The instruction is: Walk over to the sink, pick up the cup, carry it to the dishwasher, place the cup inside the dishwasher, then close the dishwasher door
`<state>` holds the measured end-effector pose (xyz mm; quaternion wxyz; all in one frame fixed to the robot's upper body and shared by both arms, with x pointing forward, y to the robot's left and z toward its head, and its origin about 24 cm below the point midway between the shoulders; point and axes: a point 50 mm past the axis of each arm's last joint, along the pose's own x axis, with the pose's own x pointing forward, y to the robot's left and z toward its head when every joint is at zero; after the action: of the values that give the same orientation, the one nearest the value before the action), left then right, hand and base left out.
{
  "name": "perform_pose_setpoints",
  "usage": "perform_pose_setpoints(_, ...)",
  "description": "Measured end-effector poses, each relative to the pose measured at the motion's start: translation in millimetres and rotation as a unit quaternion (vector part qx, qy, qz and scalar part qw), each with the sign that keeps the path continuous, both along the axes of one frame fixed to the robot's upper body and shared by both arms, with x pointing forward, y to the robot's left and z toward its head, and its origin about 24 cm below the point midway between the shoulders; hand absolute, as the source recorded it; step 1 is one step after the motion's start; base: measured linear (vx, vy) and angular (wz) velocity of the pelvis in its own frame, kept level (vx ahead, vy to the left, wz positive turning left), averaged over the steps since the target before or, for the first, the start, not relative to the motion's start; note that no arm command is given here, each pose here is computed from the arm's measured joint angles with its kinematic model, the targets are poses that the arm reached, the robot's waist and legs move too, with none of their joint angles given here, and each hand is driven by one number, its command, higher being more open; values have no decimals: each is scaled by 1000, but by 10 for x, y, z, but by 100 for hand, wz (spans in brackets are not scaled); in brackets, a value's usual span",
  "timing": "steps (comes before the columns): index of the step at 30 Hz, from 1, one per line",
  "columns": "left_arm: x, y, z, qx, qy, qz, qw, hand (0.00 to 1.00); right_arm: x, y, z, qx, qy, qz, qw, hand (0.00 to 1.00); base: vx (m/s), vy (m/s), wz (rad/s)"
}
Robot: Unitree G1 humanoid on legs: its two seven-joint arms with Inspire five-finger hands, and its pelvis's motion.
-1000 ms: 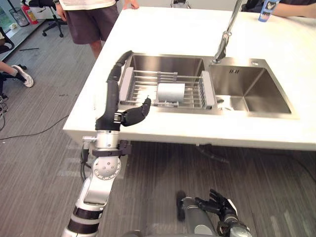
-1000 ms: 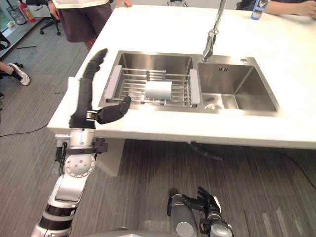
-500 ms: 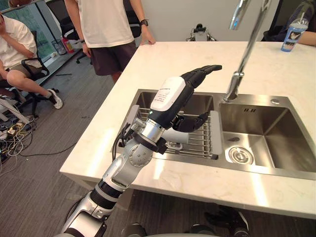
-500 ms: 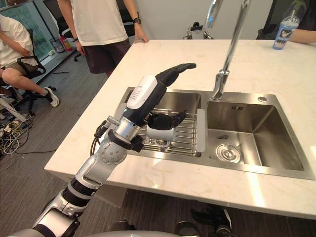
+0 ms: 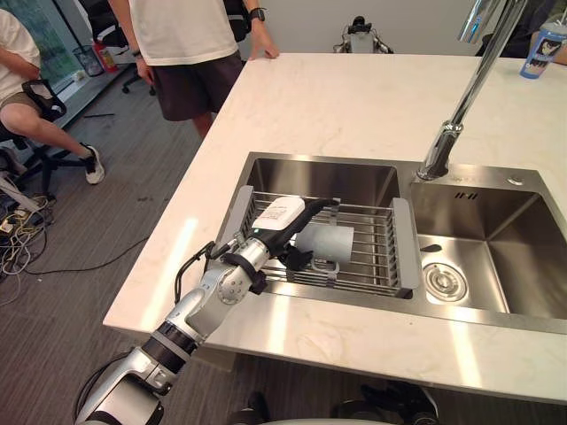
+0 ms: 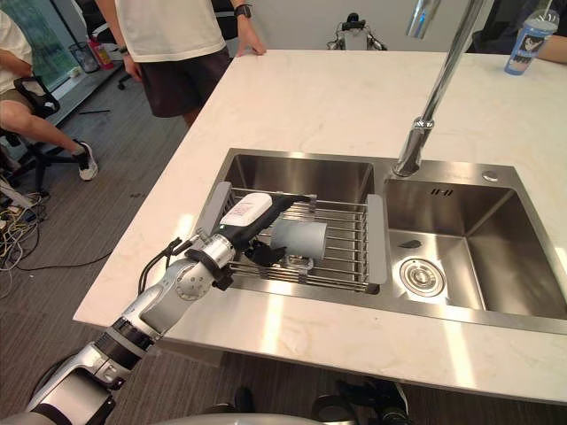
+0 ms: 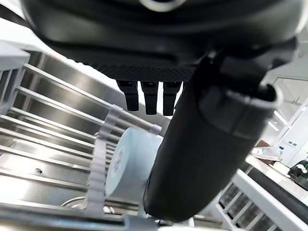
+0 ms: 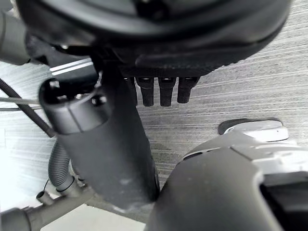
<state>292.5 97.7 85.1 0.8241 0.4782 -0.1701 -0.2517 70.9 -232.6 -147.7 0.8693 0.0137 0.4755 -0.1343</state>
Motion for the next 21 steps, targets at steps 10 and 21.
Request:
perform_pose_setpoints(10, -11, 52, -52, 28, -2, 5, 1000, 90, 84, 55, -6, -4, 2, 37, 999, 90, -12, 18, 1)
perform_pose_setpoints(21, 51, -100, -64, 96, -22, -32, 995, 90, 121, 64, -3, -4, -1, 41, 999, 90, 8, 13, -4)
